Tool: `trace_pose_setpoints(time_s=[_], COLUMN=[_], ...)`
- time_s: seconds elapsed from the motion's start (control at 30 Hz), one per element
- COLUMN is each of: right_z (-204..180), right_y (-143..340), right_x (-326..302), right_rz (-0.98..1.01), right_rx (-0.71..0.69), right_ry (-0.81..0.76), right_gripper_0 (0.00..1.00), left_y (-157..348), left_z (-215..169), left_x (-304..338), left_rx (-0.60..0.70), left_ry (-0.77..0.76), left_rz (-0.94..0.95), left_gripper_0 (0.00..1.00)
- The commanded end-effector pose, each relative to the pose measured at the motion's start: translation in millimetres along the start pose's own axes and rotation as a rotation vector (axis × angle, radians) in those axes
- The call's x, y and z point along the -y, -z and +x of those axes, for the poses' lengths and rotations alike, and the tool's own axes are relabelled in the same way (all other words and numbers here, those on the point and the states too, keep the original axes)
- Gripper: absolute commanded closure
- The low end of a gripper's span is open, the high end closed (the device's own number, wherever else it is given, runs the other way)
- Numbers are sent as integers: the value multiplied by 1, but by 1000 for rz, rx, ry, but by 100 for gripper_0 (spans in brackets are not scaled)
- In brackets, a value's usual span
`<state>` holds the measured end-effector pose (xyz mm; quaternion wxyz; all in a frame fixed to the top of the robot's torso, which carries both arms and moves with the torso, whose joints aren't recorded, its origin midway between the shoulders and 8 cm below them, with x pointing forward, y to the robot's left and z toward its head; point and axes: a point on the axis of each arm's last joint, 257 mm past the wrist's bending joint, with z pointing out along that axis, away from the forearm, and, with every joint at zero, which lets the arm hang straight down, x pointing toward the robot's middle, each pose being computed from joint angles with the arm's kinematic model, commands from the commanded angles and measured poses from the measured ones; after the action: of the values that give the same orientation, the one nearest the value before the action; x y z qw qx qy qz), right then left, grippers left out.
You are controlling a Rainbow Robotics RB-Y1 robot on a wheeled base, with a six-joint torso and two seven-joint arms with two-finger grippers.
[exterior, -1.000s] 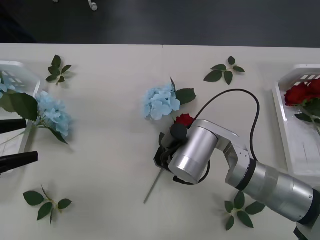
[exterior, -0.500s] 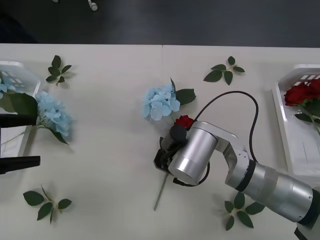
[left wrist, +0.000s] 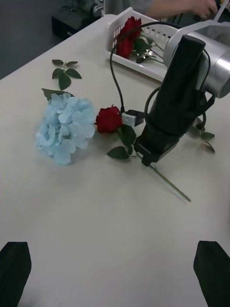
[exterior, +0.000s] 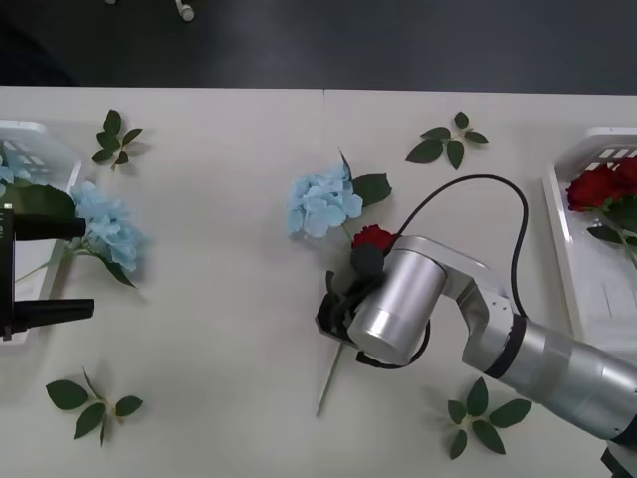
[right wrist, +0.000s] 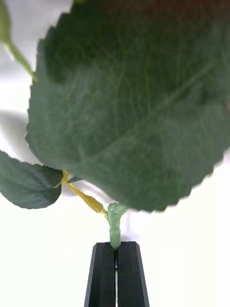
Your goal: Put the red flowers into the right box and the blue flowers into the left box
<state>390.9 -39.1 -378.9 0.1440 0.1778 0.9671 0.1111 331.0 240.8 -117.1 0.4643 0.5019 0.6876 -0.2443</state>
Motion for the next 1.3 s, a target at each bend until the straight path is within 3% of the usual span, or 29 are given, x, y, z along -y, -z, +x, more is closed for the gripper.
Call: trace_pose_setpoints(time_s=[0.03, 0.53, 0.77, 1.07, 1.3], right_z=[-30, -64, -87, -110, -149], right_y=[37, 121, 173, 212, 238], right_x=[-3, 9, 22, 63, 112], right_rz=[-40, -58, -112, -91, -2], right_rx=[60, 140, 249, 370, 476], right_ry=[35, 79, 133, 155, 195], right_gripper_0=[100, 100, 100, 100, 100], left_y=[6, 6, 7, 7, 4], left_z=[-8, -8, -8, -8, -11], left_x=[-2, 0, 1, 1, 3], left_rx=[-33, -28, -27, -25, 0], left_ry=[-114, -108, -103, -103, -94], left_rz=[-4, -1, 0, 3, 4], left_gripper_0=[0, 0, 0, 0, 0])
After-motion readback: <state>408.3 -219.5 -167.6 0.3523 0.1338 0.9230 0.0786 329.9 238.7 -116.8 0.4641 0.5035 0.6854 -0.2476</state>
